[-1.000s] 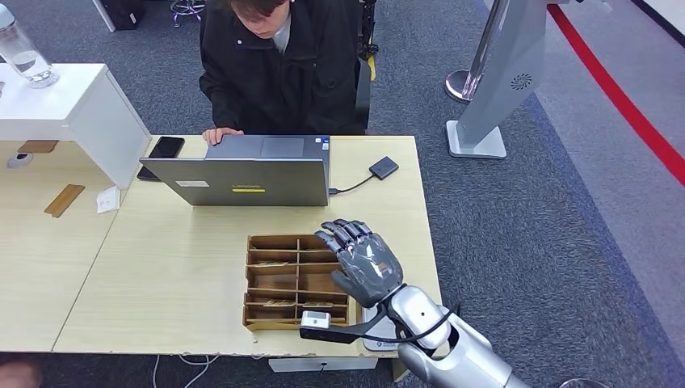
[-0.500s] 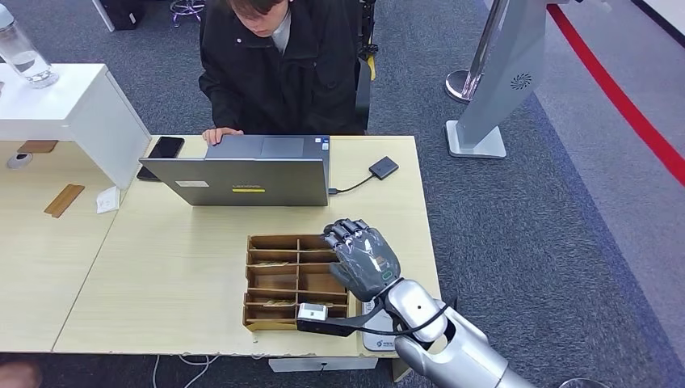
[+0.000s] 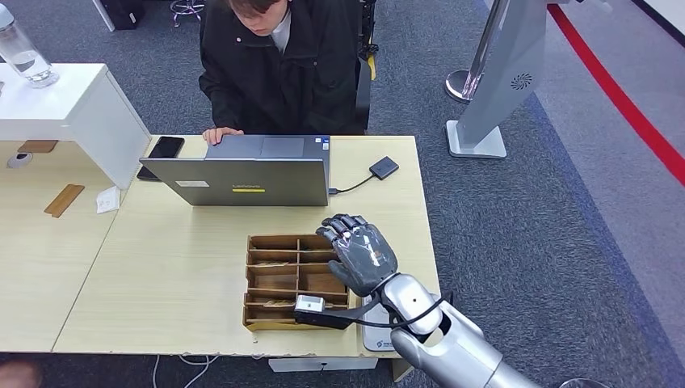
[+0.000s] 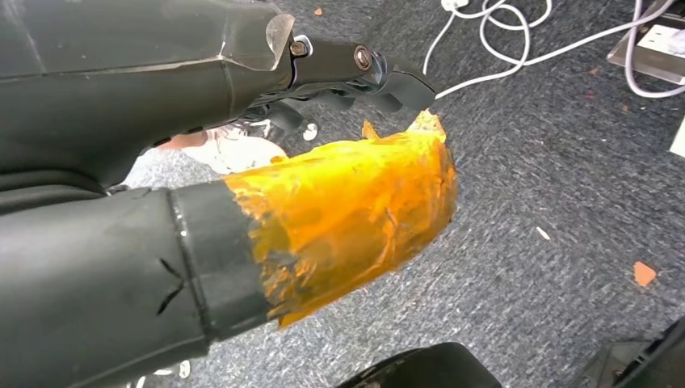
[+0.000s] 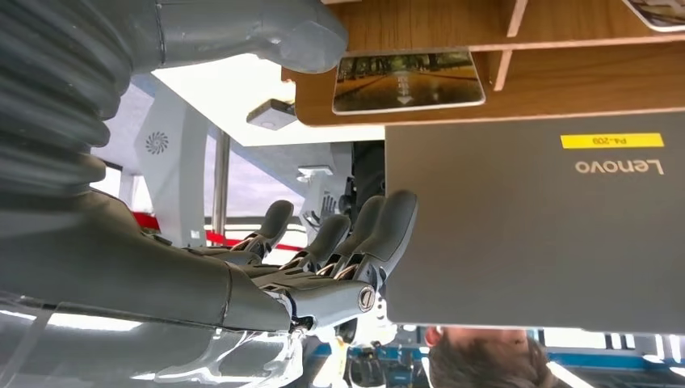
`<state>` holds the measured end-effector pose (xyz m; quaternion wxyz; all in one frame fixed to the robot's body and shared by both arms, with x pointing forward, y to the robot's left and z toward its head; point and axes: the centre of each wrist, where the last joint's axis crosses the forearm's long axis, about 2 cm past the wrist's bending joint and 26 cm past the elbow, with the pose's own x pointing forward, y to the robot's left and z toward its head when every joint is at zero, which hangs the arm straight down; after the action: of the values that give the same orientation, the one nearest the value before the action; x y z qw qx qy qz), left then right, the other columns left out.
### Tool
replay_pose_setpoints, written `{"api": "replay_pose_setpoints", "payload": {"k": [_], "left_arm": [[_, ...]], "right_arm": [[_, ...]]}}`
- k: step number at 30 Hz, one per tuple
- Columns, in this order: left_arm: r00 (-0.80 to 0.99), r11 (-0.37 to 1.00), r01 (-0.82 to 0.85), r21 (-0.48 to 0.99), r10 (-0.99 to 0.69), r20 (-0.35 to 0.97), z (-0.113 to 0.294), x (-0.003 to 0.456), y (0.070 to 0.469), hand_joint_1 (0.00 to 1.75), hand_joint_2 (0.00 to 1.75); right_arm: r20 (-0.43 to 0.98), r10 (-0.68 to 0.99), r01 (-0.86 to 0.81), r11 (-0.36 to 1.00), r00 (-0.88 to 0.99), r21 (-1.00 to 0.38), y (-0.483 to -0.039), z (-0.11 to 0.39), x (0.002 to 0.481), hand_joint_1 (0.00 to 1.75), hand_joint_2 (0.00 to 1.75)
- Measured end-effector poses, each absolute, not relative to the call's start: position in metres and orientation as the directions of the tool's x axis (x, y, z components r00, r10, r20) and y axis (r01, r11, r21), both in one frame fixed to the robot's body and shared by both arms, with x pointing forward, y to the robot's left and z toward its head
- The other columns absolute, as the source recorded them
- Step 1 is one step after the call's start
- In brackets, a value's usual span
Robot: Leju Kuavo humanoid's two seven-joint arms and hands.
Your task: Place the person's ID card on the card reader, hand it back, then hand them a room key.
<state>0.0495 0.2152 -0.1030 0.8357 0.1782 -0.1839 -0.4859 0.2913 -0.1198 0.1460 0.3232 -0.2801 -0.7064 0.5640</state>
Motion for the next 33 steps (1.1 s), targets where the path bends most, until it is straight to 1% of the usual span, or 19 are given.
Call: {"api": "replay_pose_setpoints", "payload": {"k": [18,23,25,28,31,32,33], "left_arm": [[0.451,0.458,0.752,0.474,-0.882,0.137,-0.1026,0.0499,0.2122,0.0,0.0],[0.45,0.457,0.753,0.474,-0.882,0.136,-0.1026,0.0499,0.2122,0.0,0.0],[0.45,0.457,0.753,0.474,-0.883,0.136,-0.1026,0.0499,0.2122,0.0,0.0],[0.45,0.457,0.753,0.474,-0.883,0.136,-0.1026,0.0499,0.2122,0.0,0.0],[0.45,0.457,0.753,0.474,-0.883,0.136,-0.1026,0.05,0.2122,0.0,0.0],[0.45,0.457,0.753,0.474,-0.883,0.136,-0.1026,0.05,0.2122,0.0,0.0],[0.45,0.457,0.753,0.474,-0.883,0.136,-0.1026,0.05,0.2122,0.0,0.0]], "right_arm": [[0.153,0.774,-0.01,0.186,-0.614,-0.982,-0.1179,0.1379,0.2965,0.63,1.75],[0.154,0.776,-0.013,0.184,-0.612,-0.983,-0.1176,0.1372,0.2972,0.66,1.75],[0.153,0.776,-0.012,0.185,-0.612,-0.983,-0.1173,0.1375,0.2975,0.7,1.75],[0.153,0.776,-0.012,0.184,-0.612,-0.983,-0.1173,0.1376,0.2979,0.84,1.75],[0.152,0.776,-0.012,0.183,-0.612,-0.983,-0.1174,0.1374,0.298,0.9,1.75],[0.152,0.776,-0.012,0.183,-0.612,-0.983,-0.1174,0.1376,0.2982,0.96,1.75],[0.152,0.776,-0.012,0.183,-0.612,-0.983,-0.1174,0.1377,0.2984,1.07,1.75]]}}
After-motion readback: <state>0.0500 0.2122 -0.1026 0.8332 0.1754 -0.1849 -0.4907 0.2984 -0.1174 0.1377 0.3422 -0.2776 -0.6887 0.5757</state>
